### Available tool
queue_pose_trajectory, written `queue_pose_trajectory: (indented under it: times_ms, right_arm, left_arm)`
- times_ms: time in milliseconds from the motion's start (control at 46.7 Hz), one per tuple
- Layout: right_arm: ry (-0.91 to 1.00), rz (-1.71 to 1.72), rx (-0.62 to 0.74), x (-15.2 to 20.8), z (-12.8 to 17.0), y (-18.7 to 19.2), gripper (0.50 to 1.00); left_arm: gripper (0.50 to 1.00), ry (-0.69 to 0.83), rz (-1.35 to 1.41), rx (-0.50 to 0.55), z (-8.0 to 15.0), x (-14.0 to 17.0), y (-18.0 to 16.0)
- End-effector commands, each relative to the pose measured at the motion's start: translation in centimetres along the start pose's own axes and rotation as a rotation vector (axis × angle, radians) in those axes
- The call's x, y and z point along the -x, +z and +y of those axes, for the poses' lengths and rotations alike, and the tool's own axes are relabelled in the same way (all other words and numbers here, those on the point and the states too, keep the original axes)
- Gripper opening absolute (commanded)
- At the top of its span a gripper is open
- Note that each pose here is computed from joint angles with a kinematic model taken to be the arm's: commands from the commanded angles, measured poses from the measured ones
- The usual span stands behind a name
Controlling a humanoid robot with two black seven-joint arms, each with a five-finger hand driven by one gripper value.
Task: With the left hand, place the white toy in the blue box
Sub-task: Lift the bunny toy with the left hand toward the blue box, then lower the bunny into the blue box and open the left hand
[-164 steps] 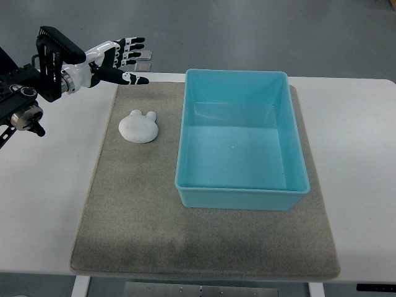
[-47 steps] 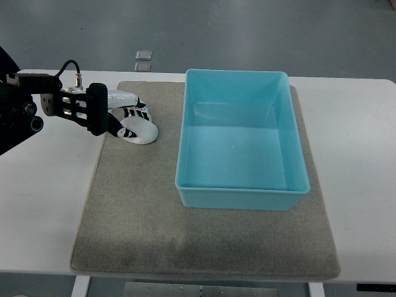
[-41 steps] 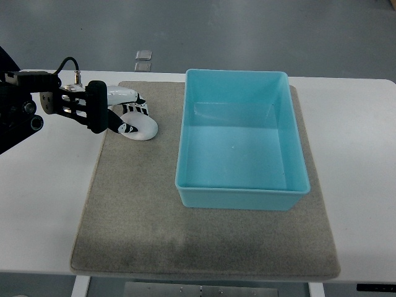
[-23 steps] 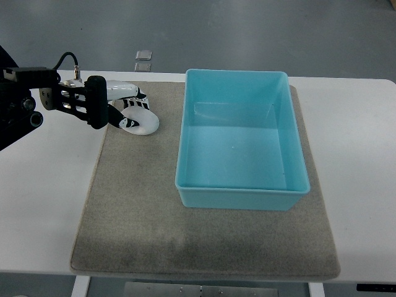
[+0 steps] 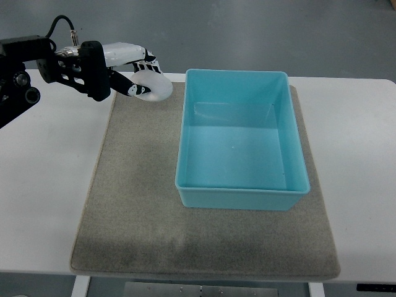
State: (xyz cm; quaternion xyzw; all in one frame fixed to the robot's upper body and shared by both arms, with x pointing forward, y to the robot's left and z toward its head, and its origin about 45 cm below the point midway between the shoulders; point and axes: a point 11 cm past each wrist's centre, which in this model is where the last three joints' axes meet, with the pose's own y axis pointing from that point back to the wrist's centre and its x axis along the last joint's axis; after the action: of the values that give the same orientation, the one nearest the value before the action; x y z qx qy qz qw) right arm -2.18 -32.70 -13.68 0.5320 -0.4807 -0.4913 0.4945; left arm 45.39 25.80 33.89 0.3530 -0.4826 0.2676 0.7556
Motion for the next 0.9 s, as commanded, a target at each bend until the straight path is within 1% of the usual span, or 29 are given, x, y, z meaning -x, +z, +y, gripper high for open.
queue_pose_trajectory:
  times_ms: [0,86,107,257,342,449,877]
  right_arm:
    - [0.000,-0.001,0.000,0.0,0.0,0.0,0.936]
    - [0.000,0.001,0.000,0.0,0.0,0.0,0.936]
    - [0.000,-0.001,0.000,0.0,0.0,0.0,0.936]
    - [0.000,-0.001,0.000,0.0,0.0,0.0,0.936]
    - [0.000,0.001,0.000,0.0,0.0,0.0,0.936]
    - [0.000,0.001,0.000,0.0,0.0,0.0,0.936]
    - [0.000,-0.001,0.000,0.0,0.0,0.0,0.936]
  left_arm:
    - [0.542,0.028,-0.013,0.006,-0.1,-0.9,0.3]
    - [0.578,0.038,-0.022,0.020,-0.3,-1.4,0.9]
    - [0.581,0.039,-0.023,0.026,-0.4,-1.4,1.1]
    - [0.581,0.050,-0.027,0.049,-0.8,-1.8,1.9]
    - [0.581,0.050,-0.020,0.083,-1.7,-1.6,3.2]
    - [0.581,0.050,-0.018,0.097,-2.1,-1.4,3.7]
    - [0.589,0.022,0.013,0.177,-4.4,0.4,6.7]
